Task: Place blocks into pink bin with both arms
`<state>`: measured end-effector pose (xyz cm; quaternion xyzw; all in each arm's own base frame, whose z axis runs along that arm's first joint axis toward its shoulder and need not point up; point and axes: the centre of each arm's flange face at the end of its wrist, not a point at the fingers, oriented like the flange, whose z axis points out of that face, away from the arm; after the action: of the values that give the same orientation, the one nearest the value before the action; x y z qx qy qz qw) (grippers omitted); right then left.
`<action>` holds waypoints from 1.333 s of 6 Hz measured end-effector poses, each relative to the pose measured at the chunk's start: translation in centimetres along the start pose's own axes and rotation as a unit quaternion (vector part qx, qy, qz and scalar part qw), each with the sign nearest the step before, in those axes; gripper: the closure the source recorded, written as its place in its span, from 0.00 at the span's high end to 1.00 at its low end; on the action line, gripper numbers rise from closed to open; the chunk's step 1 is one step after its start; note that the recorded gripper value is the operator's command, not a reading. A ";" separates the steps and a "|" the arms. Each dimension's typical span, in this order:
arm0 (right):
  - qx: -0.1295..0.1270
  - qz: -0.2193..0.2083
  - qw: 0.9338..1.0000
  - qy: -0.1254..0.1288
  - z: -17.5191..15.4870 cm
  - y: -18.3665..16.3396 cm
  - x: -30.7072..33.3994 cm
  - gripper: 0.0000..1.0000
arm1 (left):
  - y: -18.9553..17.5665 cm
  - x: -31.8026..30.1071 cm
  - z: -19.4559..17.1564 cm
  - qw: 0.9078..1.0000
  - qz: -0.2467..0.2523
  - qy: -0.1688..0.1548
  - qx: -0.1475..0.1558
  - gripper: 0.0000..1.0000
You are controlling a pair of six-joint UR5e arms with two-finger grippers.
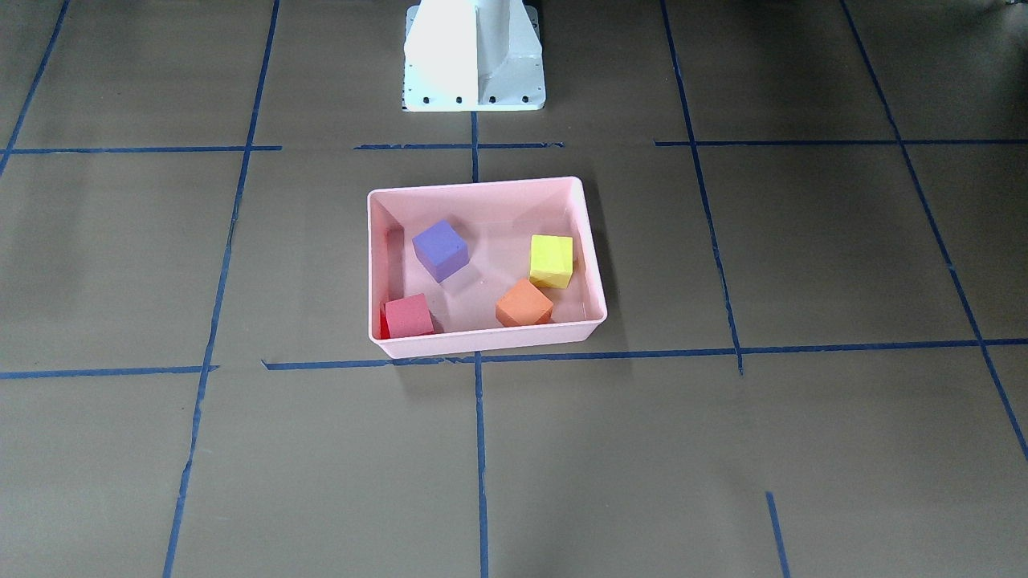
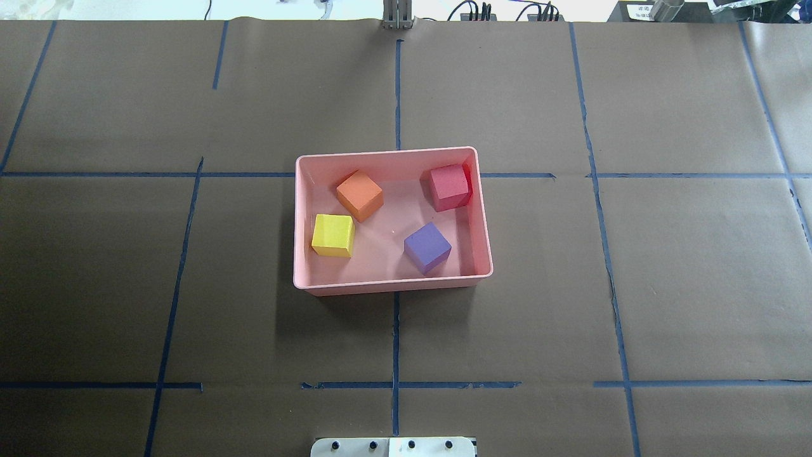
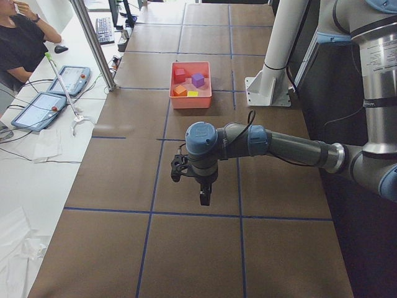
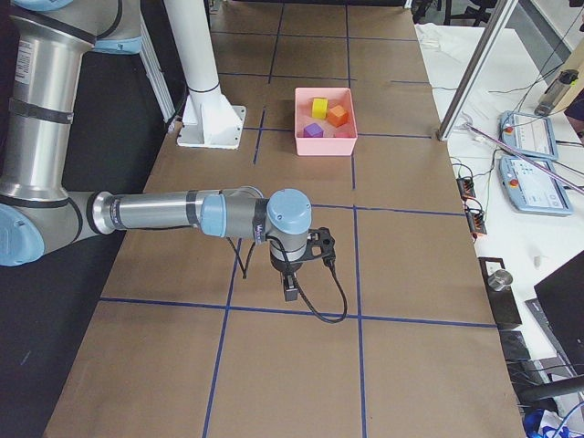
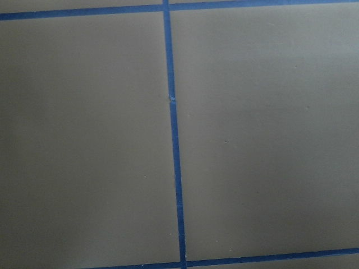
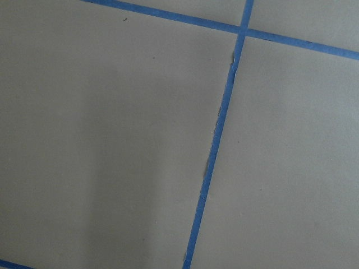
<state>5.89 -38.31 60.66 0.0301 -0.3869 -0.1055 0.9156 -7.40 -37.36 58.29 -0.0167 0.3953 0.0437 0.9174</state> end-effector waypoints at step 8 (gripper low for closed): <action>0.000 -0.004 1.000 -0.003 0.1 0.3 0.0 1.00 | -1.5 -3.2 2.8 1.000 -0.018 0.005 -0.020 1.00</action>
<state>5.84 -38.01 60.77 0.0314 -0.3897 -0.1088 0.9140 -7.37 -38.87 62.54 -0.0419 0.3990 0.0352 0.9153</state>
